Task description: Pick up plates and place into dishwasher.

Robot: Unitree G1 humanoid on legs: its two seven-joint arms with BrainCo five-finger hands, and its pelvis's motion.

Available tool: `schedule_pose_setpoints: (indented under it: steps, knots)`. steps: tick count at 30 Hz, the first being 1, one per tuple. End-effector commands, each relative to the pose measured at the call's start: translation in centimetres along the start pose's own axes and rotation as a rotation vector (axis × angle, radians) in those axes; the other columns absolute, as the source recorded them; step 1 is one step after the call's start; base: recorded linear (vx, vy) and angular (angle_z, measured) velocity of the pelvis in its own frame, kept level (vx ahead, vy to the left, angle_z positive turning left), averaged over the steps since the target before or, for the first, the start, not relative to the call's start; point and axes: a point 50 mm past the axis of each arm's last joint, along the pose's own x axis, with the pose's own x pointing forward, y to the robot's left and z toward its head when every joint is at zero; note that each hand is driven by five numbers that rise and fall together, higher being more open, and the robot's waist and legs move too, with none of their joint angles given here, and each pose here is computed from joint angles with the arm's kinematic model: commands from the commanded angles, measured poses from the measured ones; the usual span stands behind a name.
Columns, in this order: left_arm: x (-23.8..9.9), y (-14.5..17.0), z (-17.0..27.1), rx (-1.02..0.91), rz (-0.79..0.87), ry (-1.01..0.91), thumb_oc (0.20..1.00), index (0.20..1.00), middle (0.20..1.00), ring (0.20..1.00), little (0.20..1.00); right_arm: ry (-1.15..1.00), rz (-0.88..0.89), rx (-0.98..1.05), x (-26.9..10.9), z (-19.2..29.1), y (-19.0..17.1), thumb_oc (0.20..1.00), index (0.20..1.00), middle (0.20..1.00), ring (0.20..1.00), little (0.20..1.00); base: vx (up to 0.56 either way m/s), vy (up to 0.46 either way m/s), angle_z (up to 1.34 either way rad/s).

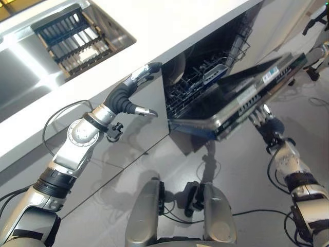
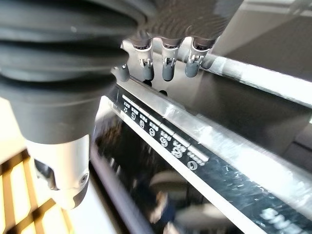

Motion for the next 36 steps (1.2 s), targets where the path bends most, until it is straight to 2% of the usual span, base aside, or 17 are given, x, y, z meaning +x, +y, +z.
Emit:
schedule_pose_setpoints:
  steps: [1,14,20,23,28,31,36]
  knots:
    - [0.3,-0.5,1.4,-0.048,-0.022,-0.105,1.0,1.0,1.0,1.0,1.0,-0.143,0.334,0.027,3.3,3.4,8.3,1.0,1.0,1.0,1.0,1.0,0.05,-0.024,0.36]
    - [-1.5,-2.9,-1.9,-0.2,-0.159,0.055,1.0,1.0,1.0,1.0,1.0,-0.055,0.081,0.0,1.9,0.8,2.5,1.0,1.0,1.0,1.0,1.0,0.05,-0.015,0.25]
    - [-3.5,-7.4,-6.0,-0.472,-0.272,0.243,1.0,1.0,1.0,1.0,1.0,0.041,-0.104,-0.012,0.8,-3.0,0.4,1.0,1.0,1.0,1.0,1.0,0.03,-0.002,-0.03]
    - [-5.6,-11.6,-8.5,-0.693,-0.354,0.341,1.0,1.0,1.0,1.0,1.0,0.143,-0.134,0.002,-0.3,-6.4,-0.3,1.0,1.0,1.0,1.0,1.0,0.02,0.001,-0.06]
    - [-10.0,-17.3,-11.7,-1.076,-0.319,0.48,1.0,1.0,1.0,1.0,1.0,0.363,-0.168,-0.013,-3.0,-11.4,-2.0,1.0,1.0,1.0,1.0,1.0,0.0,0.023,-0.18]
    - [-13.7,-19.4,-13.4,-1.128,-0.242,0.626,1.0,1.0,1.0,1.0,1.0,0.501,-0.175,-0.036,-5.7,-14.6,-3.0,1.0,1.0,1.0,1.0,1.0,0.02,0.004,-0.08]
    - [-18.8,-21.0,-15.1,-1.048,-0.101,0.909,1.0,1.0,1.0,1.0,1.0,0.723,-0.175,-0.05,-11.8,-19.9,-4.4,1.0,1.0,1.0,1.0,1.0,0.05,-0.003,-0.06]
